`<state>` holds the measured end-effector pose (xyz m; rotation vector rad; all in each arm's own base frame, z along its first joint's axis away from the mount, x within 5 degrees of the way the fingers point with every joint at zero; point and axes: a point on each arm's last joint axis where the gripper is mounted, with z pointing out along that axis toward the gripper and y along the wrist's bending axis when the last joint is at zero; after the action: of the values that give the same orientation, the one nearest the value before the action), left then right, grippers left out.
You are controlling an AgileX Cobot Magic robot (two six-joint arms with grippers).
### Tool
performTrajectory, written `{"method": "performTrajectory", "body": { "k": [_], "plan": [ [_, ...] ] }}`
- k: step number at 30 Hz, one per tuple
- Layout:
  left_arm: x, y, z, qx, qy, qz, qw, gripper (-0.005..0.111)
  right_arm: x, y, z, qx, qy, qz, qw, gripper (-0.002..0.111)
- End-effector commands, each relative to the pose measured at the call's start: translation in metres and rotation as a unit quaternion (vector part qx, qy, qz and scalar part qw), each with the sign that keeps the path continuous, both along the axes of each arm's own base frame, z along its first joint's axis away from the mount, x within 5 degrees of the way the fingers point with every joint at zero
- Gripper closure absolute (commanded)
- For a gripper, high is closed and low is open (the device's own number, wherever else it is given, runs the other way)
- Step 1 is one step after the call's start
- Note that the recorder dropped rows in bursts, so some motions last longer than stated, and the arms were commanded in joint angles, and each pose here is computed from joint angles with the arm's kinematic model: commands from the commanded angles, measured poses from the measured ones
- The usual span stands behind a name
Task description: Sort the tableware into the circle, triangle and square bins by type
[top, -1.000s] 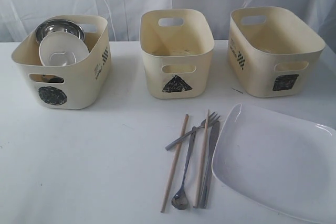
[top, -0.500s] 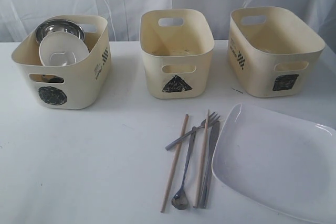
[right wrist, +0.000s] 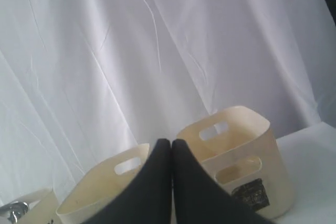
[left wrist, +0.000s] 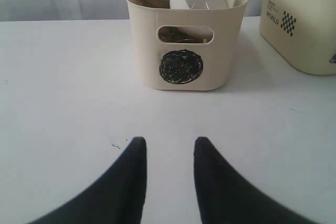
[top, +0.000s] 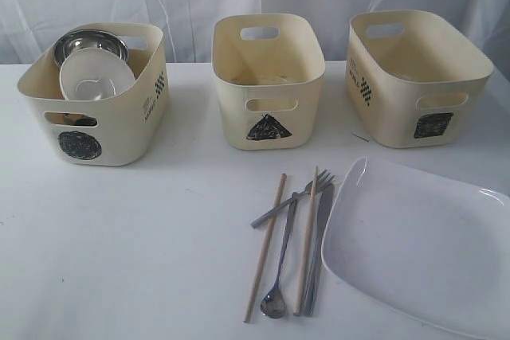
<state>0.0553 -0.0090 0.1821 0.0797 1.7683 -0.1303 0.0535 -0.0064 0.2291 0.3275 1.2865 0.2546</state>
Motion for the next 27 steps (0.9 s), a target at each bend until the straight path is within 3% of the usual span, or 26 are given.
{"method": "performTrajectory", "body": {
  "k": [1,6,8,11,15,17,18,20,22,27],
  "plan": [
    [0.0,0.0,-0.002,0.0,0.002,-0.002,1.0,0.07,-0.001,0.0,0.003,0.003,-0.025,0.006,1.0,0.108],
    [0.0,0.0,-0.002,0.0,0.002,-0.002,1.0,0.07,-0.001,0.001,0.001,0.01,-0.016,0.015,1.0,0.108],
    [0.0,0.0,-0.002,0.0,0.002,-0.002,1.0,0.07,0.0,0.001,-0.001,0.062,-0.01,0.03,0.998,0.108],
    [0.0,0.0,-0.002,0.0,0.002,-0.002,1.0,0.07,0.001,0.005,-0.006,0.071,0.069,0.044,0.994,0.108],
    [0.0,0.0,-0.002,0.0,0.002,-0.002,1.0,0.07,-0.004,0.009,0.027,0.003,0.127,0.057,0.99,0.108],
    [0.0,0.0,-0.002,0.0,0.002,-0.002,1.0,0.07,-0.001,0.013,0.051,-0.088,0.191,0.075,0.975,0.108],
    [0.0,0.0,-0.002,0.0,0.002,-0.002,1.0,0.07,0.004,0.015,0.067,-0.158,0.237,0.095,0.954,0.107],
    [0.0,0.0,-0.002,0.0,0.002,-0.002,1.0,0.07,0.02,0.02,0.088,-0.218,0.312,0.141,0.914,0.096],
    [0.0,0.0,-0.002,0.0,0.002,-0.002,1.0,0.07,0.04,0.023,0.107,-0.218,0.361,0.167,0.891,0.081],
    [0.0,0.0,-0.002,0.0,0.002,-0.002,1.0,0.07,0.08,0.023,0.114,-0.209,0.407,0.179,0.871,0.059]
  ]
}}
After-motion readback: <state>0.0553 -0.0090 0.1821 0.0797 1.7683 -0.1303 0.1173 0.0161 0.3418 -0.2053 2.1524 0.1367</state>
